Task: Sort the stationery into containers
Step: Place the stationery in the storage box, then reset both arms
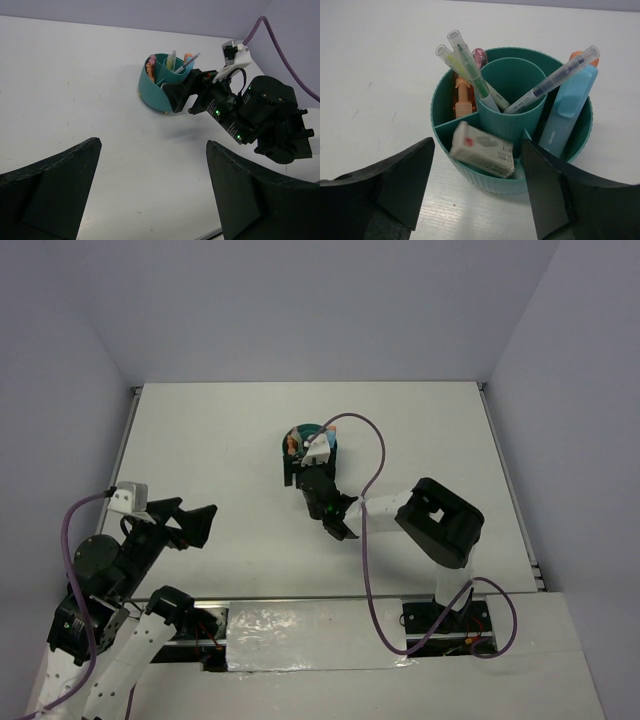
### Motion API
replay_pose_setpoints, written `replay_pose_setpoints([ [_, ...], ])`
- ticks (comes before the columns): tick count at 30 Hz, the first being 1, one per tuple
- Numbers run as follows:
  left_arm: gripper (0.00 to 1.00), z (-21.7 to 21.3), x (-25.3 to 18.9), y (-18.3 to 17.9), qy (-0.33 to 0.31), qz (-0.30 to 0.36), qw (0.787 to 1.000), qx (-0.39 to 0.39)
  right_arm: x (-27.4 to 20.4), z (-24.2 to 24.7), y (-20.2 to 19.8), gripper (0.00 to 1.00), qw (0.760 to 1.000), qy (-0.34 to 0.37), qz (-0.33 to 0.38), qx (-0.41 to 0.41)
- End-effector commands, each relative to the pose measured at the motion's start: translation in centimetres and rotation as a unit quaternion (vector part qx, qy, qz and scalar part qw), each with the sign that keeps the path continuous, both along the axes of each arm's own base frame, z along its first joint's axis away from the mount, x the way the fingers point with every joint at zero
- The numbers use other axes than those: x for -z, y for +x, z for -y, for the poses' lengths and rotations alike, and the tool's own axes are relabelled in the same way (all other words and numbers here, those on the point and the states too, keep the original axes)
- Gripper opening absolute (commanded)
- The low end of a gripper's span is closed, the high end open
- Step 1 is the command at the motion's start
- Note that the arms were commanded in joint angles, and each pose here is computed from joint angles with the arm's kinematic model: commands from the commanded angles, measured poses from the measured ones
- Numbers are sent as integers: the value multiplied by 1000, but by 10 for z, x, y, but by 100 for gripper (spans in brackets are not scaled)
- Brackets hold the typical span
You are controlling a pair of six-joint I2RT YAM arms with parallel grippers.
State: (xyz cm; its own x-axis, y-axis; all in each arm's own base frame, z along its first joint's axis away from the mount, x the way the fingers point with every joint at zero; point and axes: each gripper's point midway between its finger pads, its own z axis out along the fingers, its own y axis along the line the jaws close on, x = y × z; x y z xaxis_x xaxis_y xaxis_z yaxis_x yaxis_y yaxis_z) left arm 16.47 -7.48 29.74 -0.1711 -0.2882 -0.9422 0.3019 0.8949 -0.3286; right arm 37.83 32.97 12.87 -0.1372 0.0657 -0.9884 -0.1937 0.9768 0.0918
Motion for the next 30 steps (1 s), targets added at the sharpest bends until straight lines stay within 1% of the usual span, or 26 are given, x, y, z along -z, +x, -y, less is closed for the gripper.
replay_pose_setpoints([
  [1,99,2,-14,0,4,34,999,9,-21,-3,5,89,999,36,17,17],
  [2,99,3,-13,0,3,34,999,12,-22,-3,4,100,999,37,16,15],
  [8,99,3,-13,-1,4,33,999,14,-38,-3,0,100,999,43,26,11],
  [11,99,3,-14,0,3,34,999,12,-55,-1,-5,100,998,51,37,6],
  [12,99,3,-14,0,4,33,999,12,-68,1,-7,100,997,60,44,6],
  [15,99,1,-13,1,2,31,999,7,-85,5,-14,100,996,68,54,1],
  [16,99,-1,-13,2,2,29,1000,-1,-104,10,-18,100,994,86,63,3],
  [18,100,-4,-10,6,0,16,1000,-15,-115,17,-25,100,994,88,59,0],
  [19,99,-10,-5,10,2,3,999,-35,-133,26,-34,100,993,100,58,-3],
  [21,99,-13,4,23,3,-35,997,-65,-146,38,-44,100,994,103,43,-4],
  [22,99,-22,24,37,27,-85,991,-104,-131,50,-52,100,998,68,1,2],
  [23,99,-24,32,43,32,-112,986,-122,-159,64,-61,100,997,83,0,4],
  [24,99,-24,36,50,34,-133,981,-133,-161,75,-68,100,997,74,-19,4],
  [25,99,-26,55,64,60,-180,969,-155,-142,91,-81,100,997,29,-66,1],
  [26,99,-28,60,69,62,-196,963,-173,-157,108,-96,100,997,39,-65,-7],
  [27,99,-32,55,75,65,-200,959,-192,-157,120,-107,100,996,38,-75,-10],
  [28,99,-37,57,80,73,-209,952,-210,-147,135,-121,100,995,20,-97,-13],
  [29,99,-49,49,81,66,-202,947,-239,-157,154,-139,100,994,54,-93,-21],
  [30,99,-53,45,82,63,-195,947,-249,-159,166,-149,100,993,64,-94,-24],
])
